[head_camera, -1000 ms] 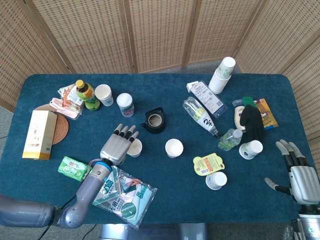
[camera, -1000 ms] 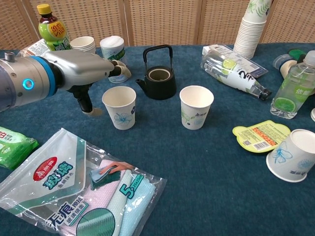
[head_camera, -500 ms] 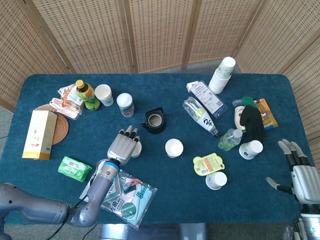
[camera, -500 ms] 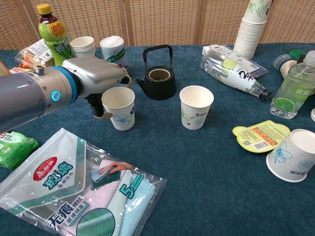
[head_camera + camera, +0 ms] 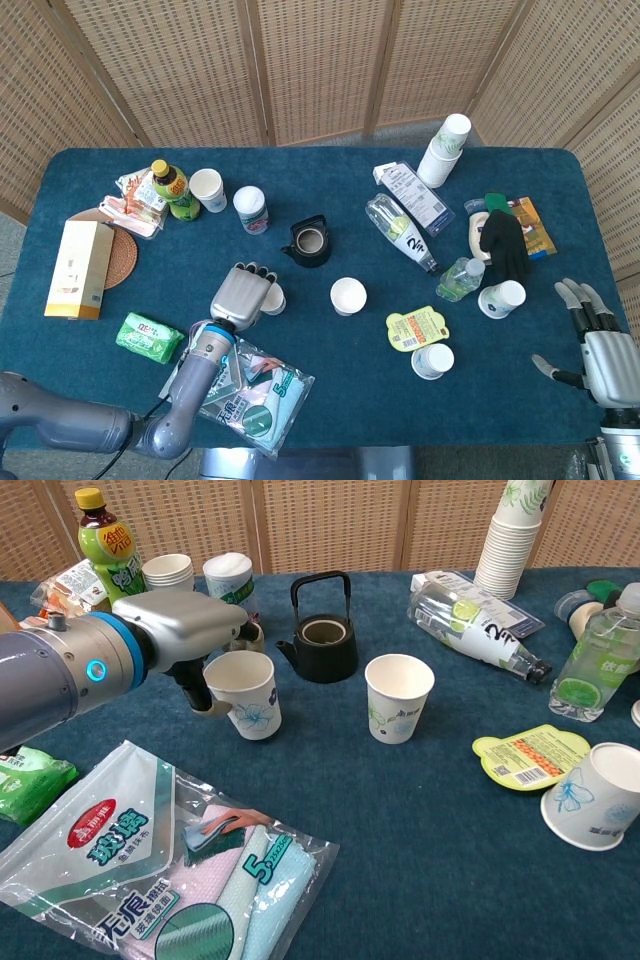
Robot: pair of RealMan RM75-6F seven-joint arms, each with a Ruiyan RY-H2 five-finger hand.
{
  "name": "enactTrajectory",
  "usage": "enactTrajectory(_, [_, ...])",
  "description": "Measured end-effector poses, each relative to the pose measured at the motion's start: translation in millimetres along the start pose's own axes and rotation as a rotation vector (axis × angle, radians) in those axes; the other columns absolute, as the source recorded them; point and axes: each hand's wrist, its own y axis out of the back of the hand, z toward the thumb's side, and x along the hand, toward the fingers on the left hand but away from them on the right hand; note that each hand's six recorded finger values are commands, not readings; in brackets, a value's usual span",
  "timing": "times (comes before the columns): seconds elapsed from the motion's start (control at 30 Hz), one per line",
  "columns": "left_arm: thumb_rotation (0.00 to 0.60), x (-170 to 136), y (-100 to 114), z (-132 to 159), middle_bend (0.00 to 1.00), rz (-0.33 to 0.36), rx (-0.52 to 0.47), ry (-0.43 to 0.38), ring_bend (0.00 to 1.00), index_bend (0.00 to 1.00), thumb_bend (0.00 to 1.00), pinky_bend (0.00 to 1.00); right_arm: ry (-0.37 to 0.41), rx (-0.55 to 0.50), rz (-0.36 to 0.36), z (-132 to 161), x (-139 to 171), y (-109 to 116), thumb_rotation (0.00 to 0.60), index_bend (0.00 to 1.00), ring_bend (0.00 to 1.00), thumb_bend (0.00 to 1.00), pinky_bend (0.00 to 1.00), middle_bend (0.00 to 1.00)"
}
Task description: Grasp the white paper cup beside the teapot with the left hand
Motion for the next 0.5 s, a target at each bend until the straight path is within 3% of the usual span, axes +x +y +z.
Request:
enactTrajectory(0.3, [0.6, -5.6, -14.5, -32.4, 0.32, 0.048, -0.338, -0.014, 0.19, 0.26, 0.34, 0.36, 0.006, 0.009, 0.005, 3.5, 0.6, -2.9, 0.6, 0.0, 0.0, 0.04, 0.19, 0.0])
enactTrajectory(0.5, [0.6, 0.9, -40.3, -58.6, 0.29, 0.021, -0.323, 0.021, 0.14, 0.24, 0.34, 0.34, 0.005, 0.013, 0.011, 3.3, 0.0, -5.3, 0.6, 0.0, 0.0, 0.04, 0.19, 0.0])
